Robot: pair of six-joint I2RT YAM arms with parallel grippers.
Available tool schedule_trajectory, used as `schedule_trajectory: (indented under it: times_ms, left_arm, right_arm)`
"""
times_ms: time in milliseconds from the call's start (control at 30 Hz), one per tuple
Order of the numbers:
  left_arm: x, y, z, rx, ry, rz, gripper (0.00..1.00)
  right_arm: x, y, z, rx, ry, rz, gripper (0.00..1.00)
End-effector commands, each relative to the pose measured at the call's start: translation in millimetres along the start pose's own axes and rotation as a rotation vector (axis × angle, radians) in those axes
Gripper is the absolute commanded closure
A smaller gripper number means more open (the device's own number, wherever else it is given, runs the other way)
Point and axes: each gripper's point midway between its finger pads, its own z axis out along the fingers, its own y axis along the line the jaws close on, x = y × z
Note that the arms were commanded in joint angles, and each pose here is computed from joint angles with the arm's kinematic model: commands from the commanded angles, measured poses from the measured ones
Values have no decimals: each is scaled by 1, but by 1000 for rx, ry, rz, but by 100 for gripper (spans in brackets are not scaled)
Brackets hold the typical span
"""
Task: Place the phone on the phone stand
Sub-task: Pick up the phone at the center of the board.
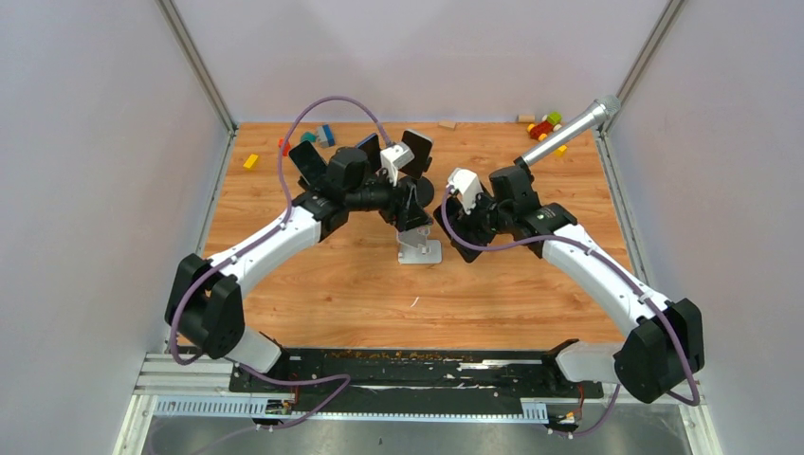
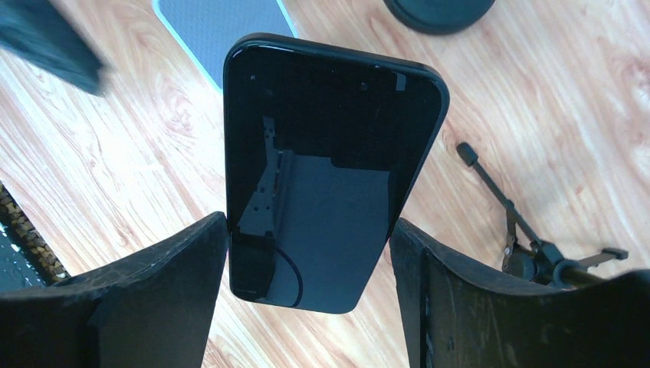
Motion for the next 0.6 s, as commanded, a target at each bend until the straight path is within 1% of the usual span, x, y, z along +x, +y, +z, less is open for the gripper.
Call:
schedule_trajectory:
  times_ms: [0,200,300,433,567]
  left_arm:
    - [-17,-10,16,30,11,-130,16]
    - [-28,-12,36,38,19,-223,18]
    - [-26,-10,46,42,38,-289,22]
    - [-25,-14,55,59,51,-326,25]
    - [-19,-16,59,67,60,-362,31]
  right_arm:
    - [-63,-3,-23,27,-189,-92,70]
    - [-71,4,-25,16,-208,-112,70]
    - [-71,7,-24,15,-205,-117,70]
    - [-70,10,-22,15,-198,-125,70]
    - [-68,10,-20,20,-191,-127,71]
